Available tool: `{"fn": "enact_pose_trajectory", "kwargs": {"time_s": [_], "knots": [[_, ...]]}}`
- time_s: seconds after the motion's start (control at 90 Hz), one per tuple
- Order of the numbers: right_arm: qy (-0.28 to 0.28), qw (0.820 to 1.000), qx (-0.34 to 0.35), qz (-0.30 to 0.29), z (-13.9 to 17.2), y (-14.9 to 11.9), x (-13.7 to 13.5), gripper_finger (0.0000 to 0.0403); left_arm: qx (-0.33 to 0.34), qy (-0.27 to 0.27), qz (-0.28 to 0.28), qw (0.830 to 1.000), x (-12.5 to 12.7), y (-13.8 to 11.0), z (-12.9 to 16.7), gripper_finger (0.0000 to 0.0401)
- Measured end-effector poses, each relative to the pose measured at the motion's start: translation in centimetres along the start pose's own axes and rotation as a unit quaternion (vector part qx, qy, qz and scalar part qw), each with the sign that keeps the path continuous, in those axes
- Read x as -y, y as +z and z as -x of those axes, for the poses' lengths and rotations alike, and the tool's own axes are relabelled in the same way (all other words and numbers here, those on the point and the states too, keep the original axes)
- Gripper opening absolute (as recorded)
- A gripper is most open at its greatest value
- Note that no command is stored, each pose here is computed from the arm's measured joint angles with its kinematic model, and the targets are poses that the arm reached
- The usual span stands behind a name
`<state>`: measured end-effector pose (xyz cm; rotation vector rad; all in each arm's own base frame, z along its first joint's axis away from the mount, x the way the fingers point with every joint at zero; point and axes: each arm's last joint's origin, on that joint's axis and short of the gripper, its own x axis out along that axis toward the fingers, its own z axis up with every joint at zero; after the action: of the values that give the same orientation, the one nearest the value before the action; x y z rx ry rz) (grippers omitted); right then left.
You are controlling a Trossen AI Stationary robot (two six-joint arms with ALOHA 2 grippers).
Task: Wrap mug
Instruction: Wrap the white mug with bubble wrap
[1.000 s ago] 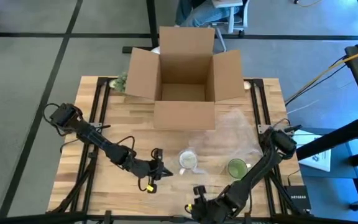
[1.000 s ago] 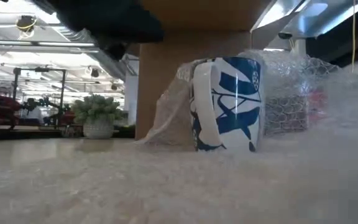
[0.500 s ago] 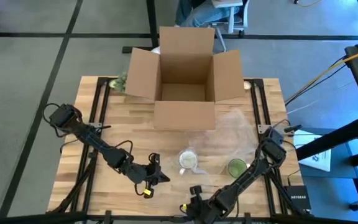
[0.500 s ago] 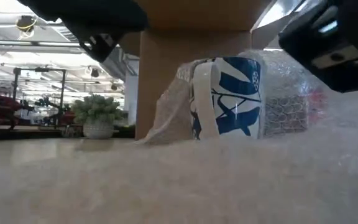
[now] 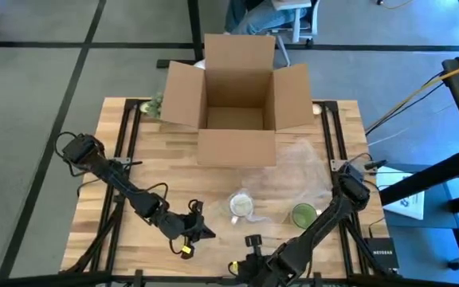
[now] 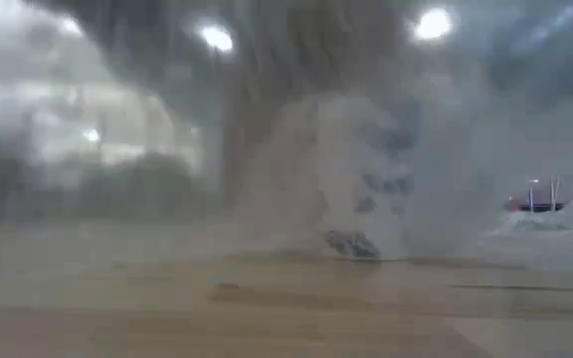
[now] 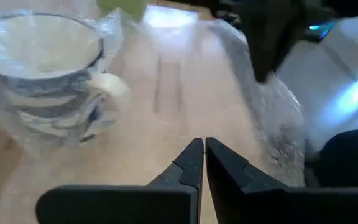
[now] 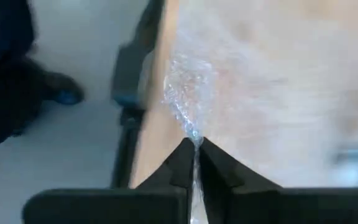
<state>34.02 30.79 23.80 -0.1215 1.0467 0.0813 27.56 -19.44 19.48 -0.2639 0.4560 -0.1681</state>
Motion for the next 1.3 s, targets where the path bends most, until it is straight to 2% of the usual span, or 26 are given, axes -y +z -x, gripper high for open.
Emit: {"fn": "enact_pose_trajectory", "kwargs": {"time_s": [0.144,0.256,0.389,0.622,0.811,0.944,1.067,1.3], "knots": [[-0.075,0.997,-0.003,-0.017,3.1,2.2,2.9,0.0001,0.019,-0.017,-0.005,1.000,0.9,1.2,1.0,0.0000],[-0.145,0.989,-0.002,-0.042,4.1,3.0,5.2,0.0001,0.039,-0.028,-0.007,0.999,1.3,2.4,1.9,0.0000],[-0.209,0.974,-0.011,-0.088,3.8,3.2,7.7,0.0001,0.050,-0.021,-0.002,0.999,1.0,3.0,2.0,0.0000],[-0.254,0.951,-0.042,-0.171,0.9,2.5,10.4,0.0001,0.039,-0.002,-0.009,0.999,0.2,3.1,1.7,0.0000],[-0.235,0.946,-0.081,-0.210,-3.2,0.9,12.0,0.0001,0.034,0.029,-0.037,0.998,-0.3,2.7,1.2,0.0000],[-0.175,0.953,-0.127,-0.212,-5.3,0.3,13.0,0.0000,0.037,0.036,-0.044,0.998,-0.4,2.7,1.1,0.0000],[-0.119,0.961,-0.144,-0.202,-6.1,0.4,13.5,0.0000,0.041,0.051,-0.050,0.997,-0.6,2.7,1.1,0.0000],[-0.103,0.972,-0.123,-0.175,-6.5,1.0,13.8,0.0000,0.001,0.149,-0.022,0.989,-1.8,1.0,0.8,0.0000]]}}
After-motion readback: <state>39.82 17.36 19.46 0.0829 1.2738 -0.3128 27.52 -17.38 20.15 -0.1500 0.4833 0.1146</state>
